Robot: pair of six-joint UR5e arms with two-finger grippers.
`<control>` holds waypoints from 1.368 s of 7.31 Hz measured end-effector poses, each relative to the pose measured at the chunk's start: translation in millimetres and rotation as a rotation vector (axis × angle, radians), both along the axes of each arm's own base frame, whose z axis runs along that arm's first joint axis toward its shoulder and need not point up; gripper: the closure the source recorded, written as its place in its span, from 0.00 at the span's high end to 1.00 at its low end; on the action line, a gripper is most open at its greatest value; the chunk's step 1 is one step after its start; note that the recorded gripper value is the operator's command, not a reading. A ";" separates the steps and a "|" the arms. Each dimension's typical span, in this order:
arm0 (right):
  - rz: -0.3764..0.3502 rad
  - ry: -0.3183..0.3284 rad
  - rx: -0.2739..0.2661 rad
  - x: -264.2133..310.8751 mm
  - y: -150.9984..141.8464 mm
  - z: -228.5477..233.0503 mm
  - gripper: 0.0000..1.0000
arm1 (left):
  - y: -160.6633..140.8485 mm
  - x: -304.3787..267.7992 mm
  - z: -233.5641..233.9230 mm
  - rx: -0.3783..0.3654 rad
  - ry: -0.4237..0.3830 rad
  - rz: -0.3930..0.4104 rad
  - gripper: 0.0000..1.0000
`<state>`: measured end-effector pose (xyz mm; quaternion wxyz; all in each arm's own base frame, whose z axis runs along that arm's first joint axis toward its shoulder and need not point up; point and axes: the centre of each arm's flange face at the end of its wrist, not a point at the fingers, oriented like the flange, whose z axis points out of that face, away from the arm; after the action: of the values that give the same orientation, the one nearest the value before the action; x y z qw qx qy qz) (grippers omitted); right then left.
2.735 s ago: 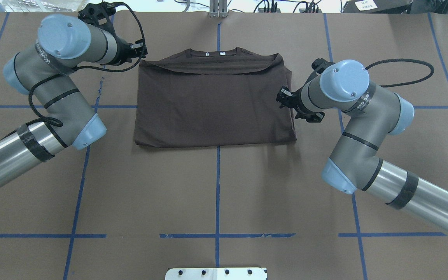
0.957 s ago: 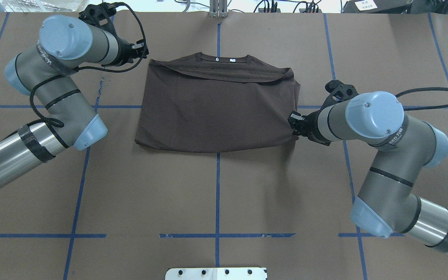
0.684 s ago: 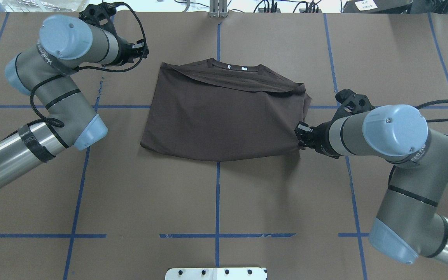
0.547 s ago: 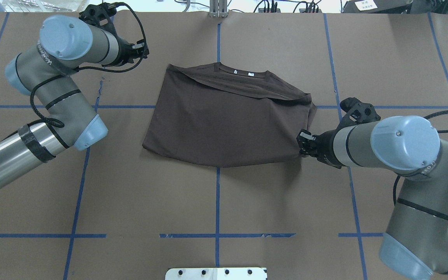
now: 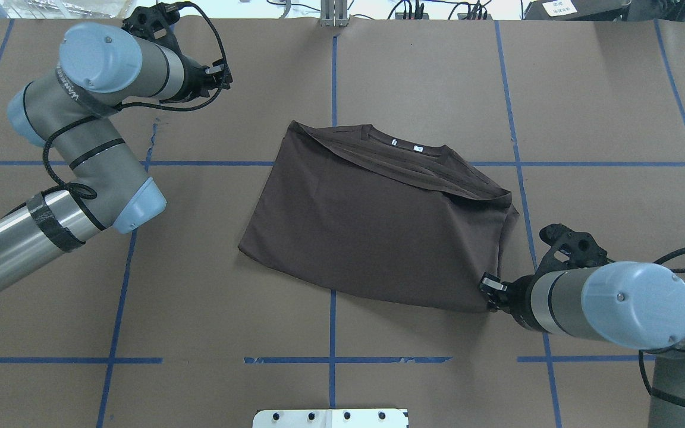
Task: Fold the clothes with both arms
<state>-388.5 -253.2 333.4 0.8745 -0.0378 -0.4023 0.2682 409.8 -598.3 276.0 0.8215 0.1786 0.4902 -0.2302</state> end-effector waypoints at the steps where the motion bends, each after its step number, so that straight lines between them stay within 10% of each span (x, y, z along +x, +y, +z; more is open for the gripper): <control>1: -0.051 0.023 -0.009 -7.5 24.5 10.0 0.00 | 22.3 3.8 -9.8 -0.014 0.047 0.022 0.50; 2: -0.106 0.039 -0.016 -13.4 48.9 16.7 0.00 | 48.5 9.0 -18.1 -0.035 0.095 0.047 0.50; 3: -0.163 0.047 -0.021 -17.2 73.4 19.6 0.90 | 73.5 18.3 -23.7 -0.059 0.134 0.070 0.53; 7: -0.273 0.060 -0.062 -20.9 142.3 22.8 1.00 | 183.8 53.3 -38.0 -0.163 0.255 0.183 0.62; 10: -0.113 -0.001 -0.059 17.5 83.2 -3.6 1.00 | 263.2 87.0 -28.1 -0.306 0.144 0.221 0.62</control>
<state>-371.0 -170.0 329.8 0.8865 -0.0861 -0.3920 0.2302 496.8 -335.1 247.9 0.8220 -0.0201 0.5238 -0.2225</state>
